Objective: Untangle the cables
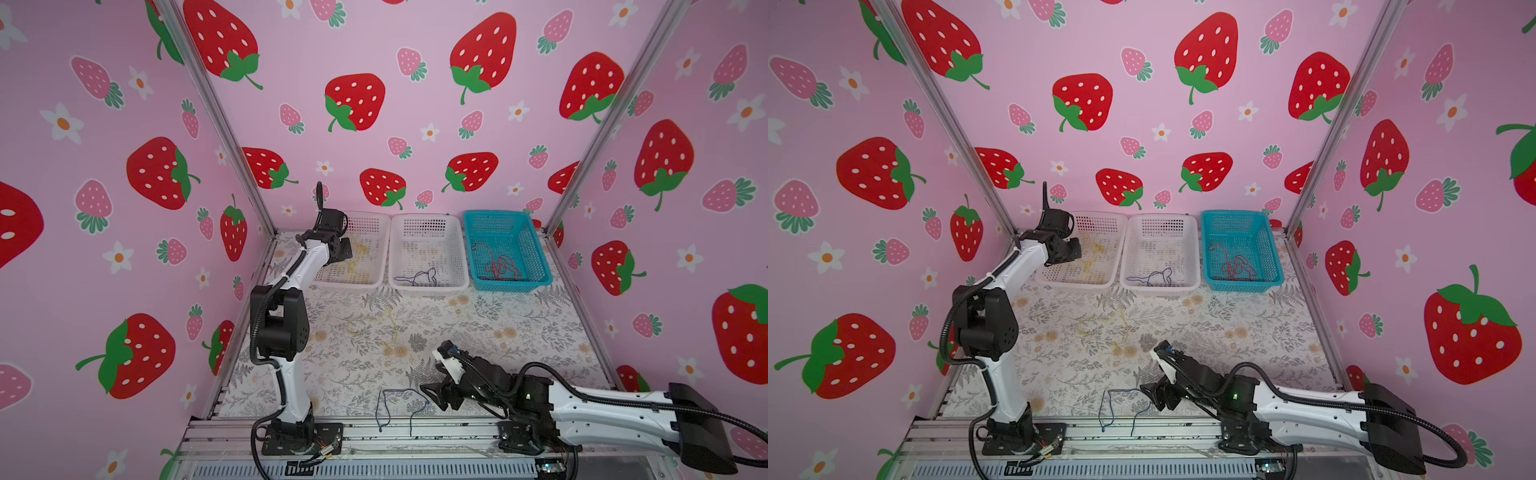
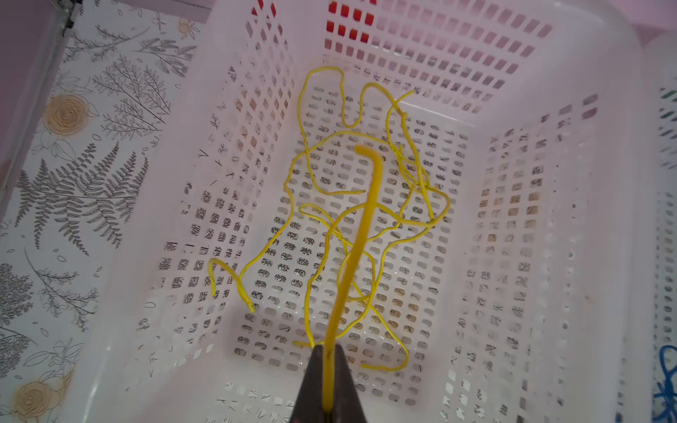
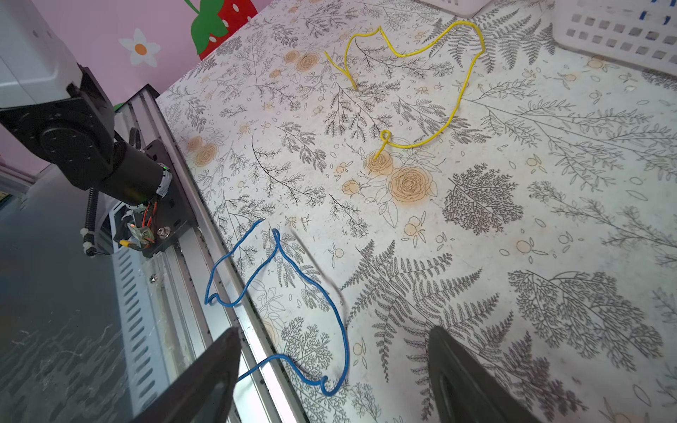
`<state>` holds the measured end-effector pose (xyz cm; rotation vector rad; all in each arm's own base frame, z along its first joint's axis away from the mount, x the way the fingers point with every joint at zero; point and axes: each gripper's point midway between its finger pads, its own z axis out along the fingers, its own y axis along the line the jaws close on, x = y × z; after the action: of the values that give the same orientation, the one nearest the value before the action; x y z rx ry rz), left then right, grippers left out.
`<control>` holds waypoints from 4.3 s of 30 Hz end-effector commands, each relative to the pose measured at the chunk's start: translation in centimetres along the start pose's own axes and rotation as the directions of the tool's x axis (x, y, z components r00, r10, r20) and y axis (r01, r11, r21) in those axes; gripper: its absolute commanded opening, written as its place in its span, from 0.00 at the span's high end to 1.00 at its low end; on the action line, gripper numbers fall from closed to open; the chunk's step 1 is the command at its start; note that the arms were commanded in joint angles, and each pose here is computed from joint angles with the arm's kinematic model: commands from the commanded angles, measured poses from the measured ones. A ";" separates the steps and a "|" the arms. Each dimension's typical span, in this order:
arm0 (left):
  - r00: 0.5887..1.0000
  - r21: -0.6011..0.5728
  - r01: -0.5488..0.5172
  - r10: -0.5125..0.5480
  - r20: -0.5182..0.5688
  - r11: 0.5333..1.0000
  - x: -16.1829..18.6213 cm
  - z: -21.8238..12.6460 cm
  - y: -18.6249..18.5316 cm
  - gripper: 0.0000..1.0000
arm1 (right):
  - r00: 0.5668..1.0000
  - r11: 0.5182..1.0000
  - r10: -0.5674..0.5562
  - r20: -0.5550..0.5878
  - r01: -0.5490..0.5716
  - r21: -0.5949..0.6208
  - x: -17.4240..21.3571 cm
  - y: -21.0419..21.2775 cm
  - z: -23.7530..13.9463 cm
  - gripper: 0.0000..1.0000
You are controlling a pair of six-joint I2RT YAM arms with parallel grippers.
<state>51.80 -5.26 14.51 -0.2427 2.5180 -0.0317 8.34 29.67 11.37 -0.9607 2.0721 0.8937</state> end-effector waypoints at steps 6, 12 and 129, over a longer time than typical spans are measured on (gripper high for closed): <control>0.999 0.018 -0.045 0.045 -0.028 0.999 1.2 2.5 -2.0 1.00 | 1.000 1.000 0.008 0.012 -0.009 0.006 -0.5 0.6 0.7 0.19; 0.994 -0.005 -0.097 0.097 -0.055 0.995 2.5 3.3 -2.2 0.90 | 1.000 1.000 0.010 0.002 -0.010 0.002 -0.1 0.9 1.1 0.19; 0.884 0.136 0.120 -0.168 0.437 0.983 18.6 -22.4 7.9 0.01 | 0.990 0.783 0.080 0.117 -0.135 0.607 -25.6 -28.5 7.2 0.99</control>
<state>22.75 -1.76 21.96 -0.3326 2.0393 -0.1556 45.46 30.92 20.53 -0.4626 2.0875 0.2652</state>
